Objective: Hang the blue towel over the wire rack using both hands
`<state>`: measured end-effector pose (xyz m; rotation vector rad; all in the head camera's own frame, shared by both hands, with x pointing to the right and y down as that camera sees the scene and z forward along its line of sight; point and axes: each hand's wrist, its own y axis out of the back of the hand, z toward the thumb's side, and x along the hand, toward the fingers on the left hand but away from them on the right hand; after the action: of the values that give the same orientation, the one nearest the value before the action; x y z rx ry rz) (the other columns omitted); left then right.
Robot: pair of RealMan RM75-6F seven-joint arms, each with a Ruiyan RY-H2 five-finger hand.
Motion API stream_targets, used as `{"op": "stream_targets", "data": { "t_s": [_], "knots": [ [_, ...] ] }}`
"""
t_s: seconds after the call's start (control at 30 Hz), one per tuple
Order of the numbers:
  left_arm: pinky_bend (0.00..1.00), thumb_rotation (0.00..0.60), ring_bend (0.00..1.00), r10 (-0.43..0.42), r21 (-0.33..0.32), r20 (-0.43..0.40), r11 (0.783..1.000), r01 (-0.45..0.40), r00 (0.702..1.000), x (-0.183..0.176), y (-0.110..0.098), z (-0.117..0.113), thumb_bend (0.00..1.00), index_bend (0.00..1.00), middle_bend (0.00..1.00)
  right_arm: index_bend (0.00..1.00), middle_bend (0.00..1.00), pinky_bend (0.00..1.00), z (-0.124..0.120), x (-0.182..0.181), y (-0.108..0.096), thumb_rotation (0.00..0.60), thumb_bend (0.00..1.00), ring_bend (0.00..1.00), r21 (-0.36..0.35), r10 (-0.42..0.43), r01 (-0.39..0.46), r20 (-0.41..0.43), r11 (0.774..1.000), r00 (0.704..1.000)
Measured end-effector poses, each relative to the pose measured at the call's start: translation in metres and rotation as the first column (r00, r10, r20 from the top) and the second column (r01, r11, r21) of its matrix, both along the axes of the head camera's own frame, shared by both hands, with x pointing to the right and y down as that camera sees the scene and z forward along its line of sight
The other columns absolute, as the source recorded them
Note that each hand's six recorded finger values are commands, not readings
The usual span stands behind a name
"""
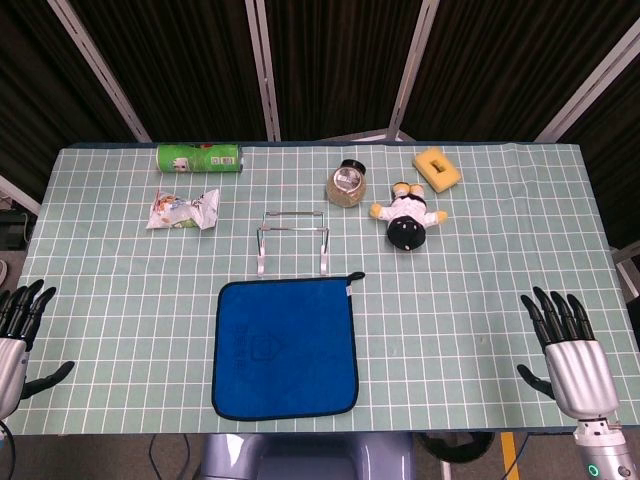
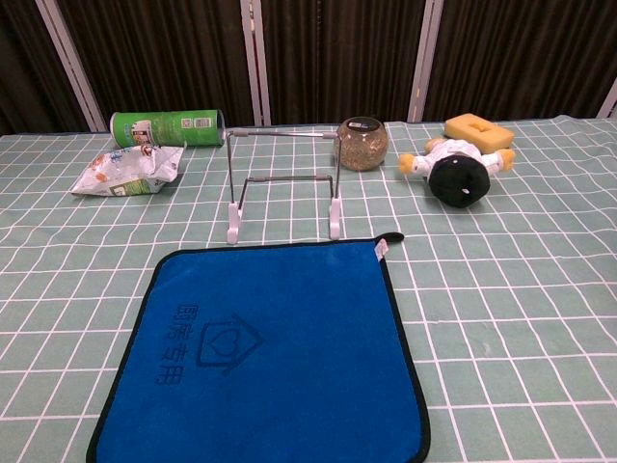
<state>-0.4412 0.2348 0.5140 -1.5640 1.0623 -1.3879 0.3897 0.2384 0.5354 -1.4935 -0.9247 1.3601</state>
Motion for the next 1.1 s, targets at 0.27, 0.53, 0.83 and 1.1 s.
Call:
{"op": "stream_targets", "data": {
  "t_s": [0.27,0.53,0.83,1.1],
  "knots": [
    [0.00,0.600,0.00,-0.001,-0.007,0.004,1.000,0.001,1.000,0.000,-0.001,0.003,0.00,0.00,0.00,0.00,0.00,0.00,0.010,-0.006,0.003,0.600,0.00,0.00,-0.037,-0.022,0.022,-0.002,0.999,1.000],
    [0.00,0.600,0.00,-0.002,-0.030,0.023,1.000,0.003,1.000,0.002,-0.006,0.013,0.00,0.00,0.00,0.00,0.00,0.00,0.040,-0.047,-0.004,0.600,0.00,0.00,-0.137,-0.175,0.184,0.073,0.973,0.982],
    [0.00,0.600,0.00,-0.020,-0.043,0.082,0.999,0.024,0.996,0.000,-0.009,0.024,0.00,0.00,0.00,0.00,0.00,0.00,0.093,-0.145,-0.026,0.600,0.00,0.00,-0.188,-0.543,0.594,0.262,0.782,0.798],
    [0.00,0.600,0.00,-0.035,-0.075,0.121,0.996,0.044,0.992,-0.006,-0.010,0.036,0.00,0.00,0.00,0.00,0.00,0.00,0.140,-0.199,-0.037,0.600,0.00,0.00,-0.152,-0.757,0.788,0.219,0.596,0.615]
  ]
}}
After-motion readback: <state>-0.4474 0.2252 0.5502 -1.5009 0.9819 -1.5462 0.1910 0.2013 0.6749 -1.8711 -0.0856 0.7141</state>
